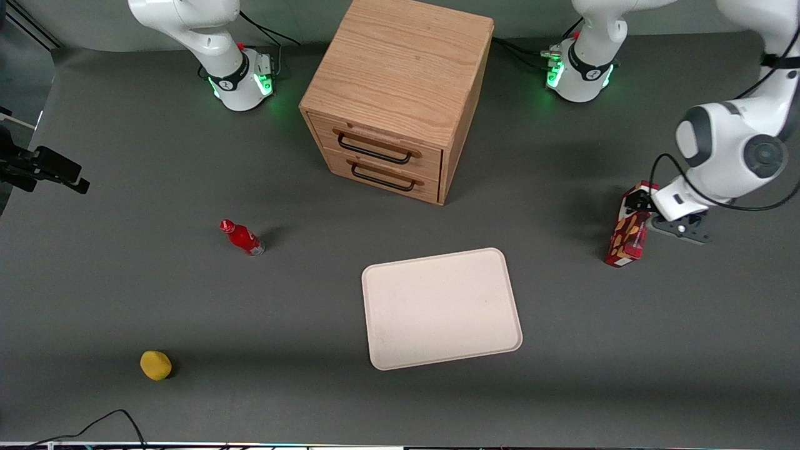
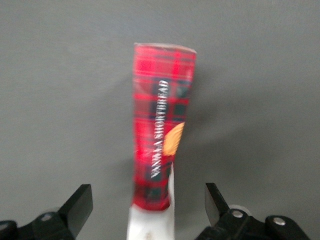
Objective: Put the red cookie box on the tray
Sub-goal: 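Close the left gripper around the red cookie box, then lift the cookie box and carry it over the cream tray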
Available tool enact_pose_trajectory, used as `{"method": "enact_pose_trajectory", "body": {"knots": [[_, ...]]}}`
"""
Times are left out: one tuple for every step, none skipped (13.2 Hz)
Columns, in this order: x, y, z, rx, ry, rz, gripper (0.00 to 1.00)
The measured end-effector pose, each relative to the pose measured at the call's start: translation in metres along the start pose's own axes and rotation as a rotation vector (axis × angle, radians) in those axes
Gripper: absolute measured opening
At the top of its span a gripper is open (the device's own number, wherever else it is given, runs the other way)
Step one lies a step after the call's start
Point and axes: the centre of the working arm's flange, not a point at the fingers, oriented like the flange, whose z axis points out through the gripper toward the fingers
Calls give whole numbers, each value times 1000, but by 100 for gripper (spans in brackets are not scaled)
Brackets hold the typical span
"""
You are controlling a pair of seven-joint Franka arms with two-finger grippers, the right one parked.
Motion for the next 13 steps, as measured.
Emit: {"method": "enact_pose_trajectory", "body": {"knots": [[-5,4,15,7,19,-3,90],[-8,5,28,7,30,-12,77],[-8,4,36,4,33,-21,63],[-6,2,36,4,38,-26,53],[-3,0,32,4,41,-28,41],[1,-1,27,0,37,-29,30],[6,-3,21,-7,30,-32,24],[12,-6,12,-22,20,-42,23],[20,-9,-2,-43,6,-53,23],[29,-11,-24,-67,-14,-70,22],[40,-10,-54,-90,-32,-103,19],[54,-1,-90,-104,-48,-146,19],[70,17,-131,-112,-66,-198,19]]}}
